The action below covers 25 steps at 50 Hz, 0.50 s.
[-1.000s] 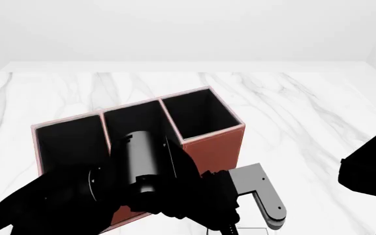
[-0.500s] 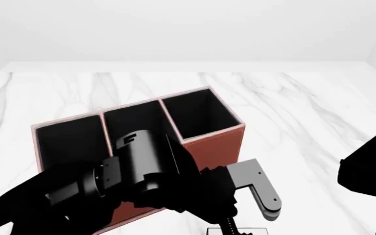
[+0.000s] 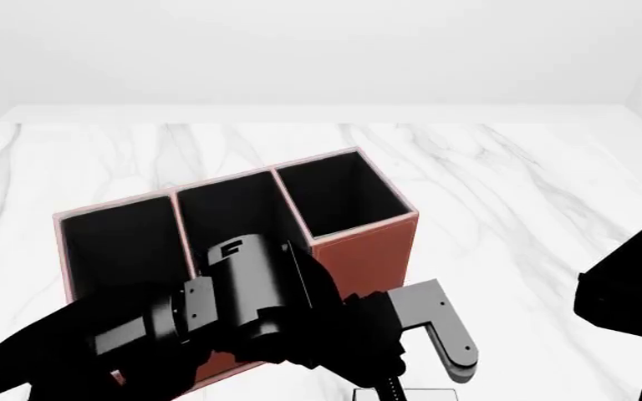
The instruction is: Pick up the book and place it in the back compartment of the caddy.
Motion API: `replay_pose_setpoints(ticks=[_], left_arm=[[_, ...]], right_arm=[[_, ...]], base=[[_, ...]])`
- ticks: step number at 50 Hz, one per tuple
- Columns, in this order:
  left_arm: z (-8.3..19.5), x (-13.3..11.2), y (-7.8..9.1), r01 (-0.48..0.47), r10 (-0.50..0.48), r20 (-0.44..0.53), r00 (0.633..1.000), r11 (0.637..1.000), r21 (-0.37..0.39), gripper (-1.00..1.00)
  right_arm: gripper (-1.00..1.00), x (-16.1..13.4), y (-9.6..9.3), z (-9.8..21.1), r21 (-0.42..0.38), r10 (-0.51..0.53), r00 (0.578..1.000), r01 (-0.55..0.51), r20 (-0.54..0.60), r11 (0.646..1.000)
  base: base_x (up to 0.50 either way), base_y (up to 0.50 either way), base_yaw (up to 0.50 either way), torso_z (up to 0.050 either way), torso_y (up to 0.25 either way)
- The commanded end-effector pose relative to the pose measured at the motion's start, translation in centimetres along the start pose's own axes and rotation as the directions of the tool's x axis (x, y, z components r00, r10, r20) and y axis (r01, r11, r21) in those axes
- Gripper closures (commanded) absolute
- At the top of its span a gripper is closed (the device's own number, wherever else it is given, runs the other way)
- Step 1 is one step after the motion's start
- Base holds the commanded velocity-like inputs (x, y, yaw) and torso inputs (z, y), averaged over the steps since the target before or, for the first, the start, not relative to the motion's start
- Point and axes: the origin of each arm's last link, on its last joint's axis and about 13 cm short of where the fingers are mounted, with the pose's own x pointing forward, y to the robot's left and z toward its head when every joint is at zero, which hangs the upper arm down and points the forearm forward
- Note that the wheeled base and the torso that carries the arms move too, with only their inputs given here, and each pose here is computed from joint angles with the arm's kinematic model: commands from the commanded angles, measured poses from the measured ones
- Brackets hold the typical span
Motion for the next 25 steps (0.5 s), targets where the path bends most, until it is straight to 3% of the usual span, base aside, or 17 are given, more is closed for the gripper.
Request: replay_pose_setpoints(ticks=[1,25], left_arm=[[0.5,0.4,-0.2,0.035,-0.036,0.031,0.999,0.999,0.007,-1.0],[0.5,1.7,-0.9,0.054,-0.054,0.002,0.999,0.998,0.033,-1.0]], right_arm=[[-1.0,0.0,-0.1,0.1,-0.018,0.005,1.0,-0.005,0.008,1.0],[-1.0,0.0,-0.3,0.1,-0.018,-0.002,1.0,0.003,0.007,1.0]], base=[[0.0,0.0,0.0,0.0,0.0],[0.0,0.0,0.0,0.0,0.0]])
